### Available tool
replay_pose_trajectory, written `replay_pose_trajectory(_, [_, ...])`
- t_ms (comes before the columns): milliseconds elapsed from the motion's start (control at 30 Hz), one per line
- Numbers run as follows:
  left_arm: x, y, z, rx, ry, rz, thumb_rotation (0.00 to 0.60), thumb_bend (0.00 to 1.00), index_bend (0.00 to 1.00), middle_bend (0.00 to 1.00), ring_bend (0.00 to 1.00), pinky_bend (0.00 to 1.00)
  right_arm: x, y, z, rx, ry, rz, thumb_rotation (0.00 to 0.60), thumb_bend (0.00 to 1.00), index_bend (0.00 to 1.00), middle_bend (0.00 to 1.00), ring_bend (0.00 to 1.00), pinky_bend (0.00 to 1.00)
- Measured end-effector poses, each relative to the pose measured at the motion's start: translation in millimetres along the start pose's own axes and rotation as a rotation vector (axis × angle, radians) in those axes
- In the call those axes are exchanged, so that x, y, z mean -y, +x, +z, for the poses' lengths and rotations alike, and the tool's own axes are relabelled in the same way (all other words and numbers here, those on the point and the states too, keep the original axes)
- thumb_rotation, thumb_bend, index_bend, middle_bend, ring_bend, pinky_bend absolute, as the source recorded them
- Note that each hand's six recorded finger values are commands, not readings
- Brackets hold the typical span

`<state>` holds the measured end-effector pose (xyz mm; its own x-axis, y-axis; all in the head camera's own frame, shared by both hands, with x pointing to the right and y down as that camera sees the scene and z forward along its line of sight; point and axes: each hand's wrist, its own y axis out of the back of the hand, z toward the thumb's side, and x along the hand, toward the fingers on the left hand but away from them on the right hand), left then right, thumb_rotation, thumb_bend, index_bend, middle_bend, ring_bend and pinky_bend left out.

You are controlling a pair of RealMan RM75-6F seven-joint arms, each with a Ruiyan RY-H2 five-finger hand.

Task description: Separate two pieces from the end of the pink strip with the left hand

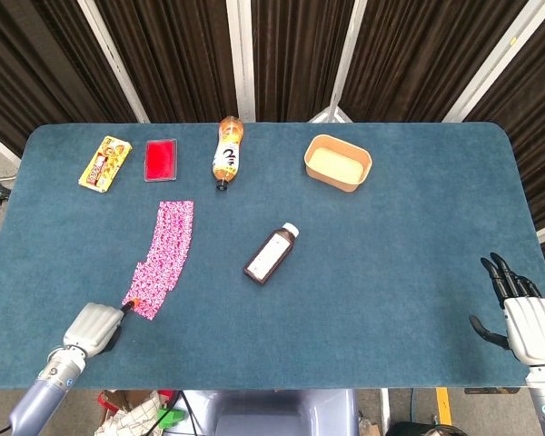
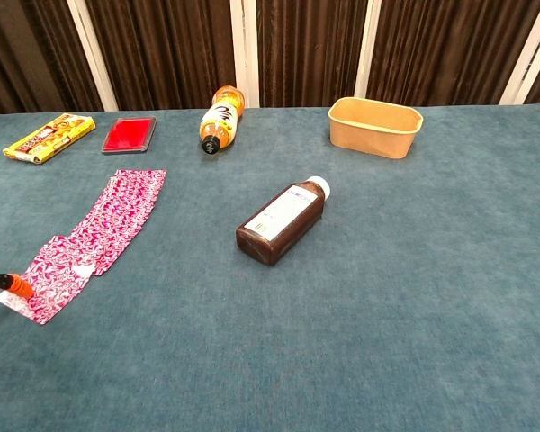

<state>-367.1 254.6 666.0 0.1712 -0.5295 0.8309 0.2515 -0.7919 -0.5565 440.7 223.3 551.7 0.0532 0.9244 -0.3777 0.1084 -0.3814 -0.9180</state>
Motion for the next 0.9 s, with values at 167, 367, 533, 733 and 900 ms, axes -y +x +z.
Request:
replay_pose_trajectory(167, [2.5, -6.8, 1.6, 0.002, 0.007, -0.019, 0.600, 0.86, 0.16, 0.88, 0.75, 0.68, -0.2, -0.3, -0.2, 0.000, -0.001, 0.001, 0.600, 0.30, 0.00, 0.05, 0.20, 0.24])
replay_pose_trajectory(367, [7.9, -22.7, 3.3, -0.010, 0.022, -0.049, 0.600, 0.87, 0.16, 0.88, 0.76, 0.68, -1.8, 0.2, -1.0, 0.001, -0.009, -0.003, 0.600, 0.30, 0.00, 0.05, 0.20, 0.24])
replay_pose_trajectory(533, [14.0, -33.0, 5.7, -0.010, 0.030, -0.077, 0.600, 0.87, 0.16, 0.88, 0.76, 0.68, -2.9, 1.4, -1.9, 0.003, -0.012, -0.006, 0.600, 0.30, 0.00, 0.05, 0.20, 0.24])
replay_pose_trajectory(733, [16.8, -40.1, 8.5, -0.008, 0.042, -0.100, 0.600, 0.87, 0.16, 0.88, 0.76, 0.68, -4.5, 2.0, -3.2, 0.006, -0.015, -0.012, 0.600, 0.30, 0.00, 0.05, 0.20, 0.24])
replay_pose_trajectory(900, [15.9, -46.3, 10.2, -0.012, 0.050, -0.098, 0.600, 0.87, 0.16, 0.88, 0.76, 0.68, -5.2, 1.7, -3.8, 0.007, -0.018, -0.014, 0.600, 0.30, 0.00, 0.05, 0.20, 0.24])
